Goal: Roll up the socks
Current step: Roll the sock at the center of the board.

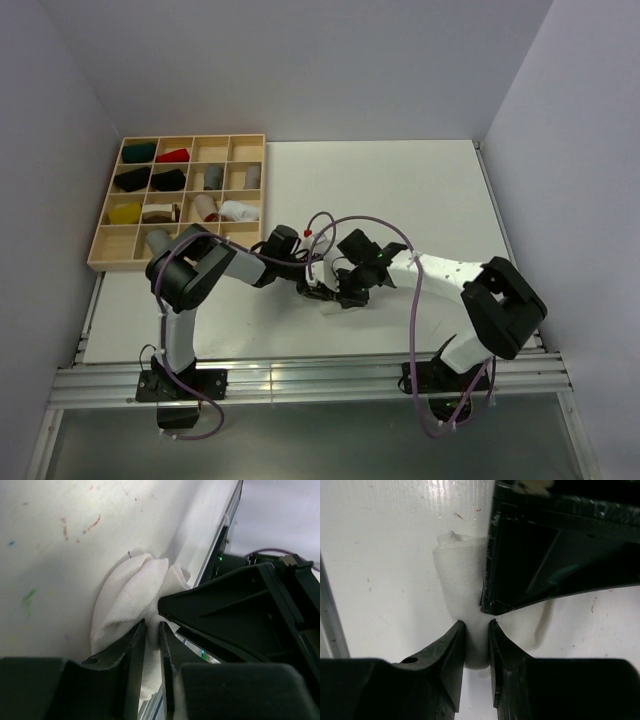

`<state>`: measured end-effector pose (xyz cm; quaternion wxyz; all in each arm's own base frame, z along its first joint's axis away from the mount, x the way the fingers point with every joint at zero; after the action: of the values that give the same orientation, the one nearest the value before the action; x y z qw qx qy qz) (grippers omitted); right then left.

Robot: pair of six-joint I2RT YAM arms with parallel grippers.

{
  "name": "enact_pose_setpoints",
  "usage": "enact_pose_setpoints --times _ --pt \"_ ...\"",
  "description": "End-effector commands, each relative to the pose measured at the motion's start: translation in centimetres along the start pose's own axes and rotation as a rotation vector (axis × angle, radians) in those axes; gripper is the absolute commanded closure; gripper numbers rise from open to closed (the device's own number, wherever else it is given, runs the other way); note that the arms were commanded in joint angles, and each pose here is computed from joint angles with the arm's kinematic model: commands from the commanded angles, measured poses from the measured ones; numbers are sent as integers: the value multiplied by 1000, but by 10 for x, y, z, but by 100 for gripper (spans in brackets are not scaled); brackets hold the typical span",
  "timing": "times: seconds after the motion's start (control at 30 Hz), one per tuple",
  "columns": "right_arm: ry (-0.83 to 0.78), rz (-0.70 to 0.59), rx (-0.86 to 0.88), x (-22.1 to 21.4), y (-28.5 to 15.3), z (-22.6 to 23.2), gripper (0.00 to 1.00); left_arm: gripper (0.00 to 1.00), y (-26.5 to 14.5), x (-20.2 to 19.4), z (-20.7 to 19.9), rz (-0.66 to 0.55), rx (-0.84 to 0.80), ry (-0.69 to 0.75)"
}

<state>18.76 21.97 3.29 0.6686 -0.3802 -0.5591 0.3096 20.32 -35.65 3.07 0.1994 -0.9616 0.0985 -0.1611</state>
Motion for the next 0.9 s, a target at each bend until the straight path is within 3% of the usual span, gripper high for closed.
enact_pose_setpoints --times 0.0,0.2,0.53,0.8,0.87 --pt "62 64 145 -16 1 11 77 75 -6 3 15 -95 99 -4" --pt "161 65 280 -13 -5 7 77 68 -24 29 -19 -278 38 69" --pt "258 66 355 -8 -8 -8 77 65 -66 46 -23 -547 107 108" --pt "373 142 541 -12 -7 -7 78 63 -118 42 -26 -787 303 320" --pt "390 138 574 -8 -9 -11 78 63 -117 36 -22 -759 385 385"
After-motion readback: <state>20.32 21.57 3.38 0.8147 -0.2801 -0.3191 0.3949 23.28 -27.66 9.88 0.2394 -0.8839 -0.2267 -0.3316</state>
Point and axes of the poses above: each gripper's point midway between its finger pads, its own y axis out along the fingers, its own z axis along the line the jaws close on, x = y × z, the point moved 1 cm from there along -y, back along the fingers, and after that the axes turned 10 degrees about y, right-handed, at the moved point
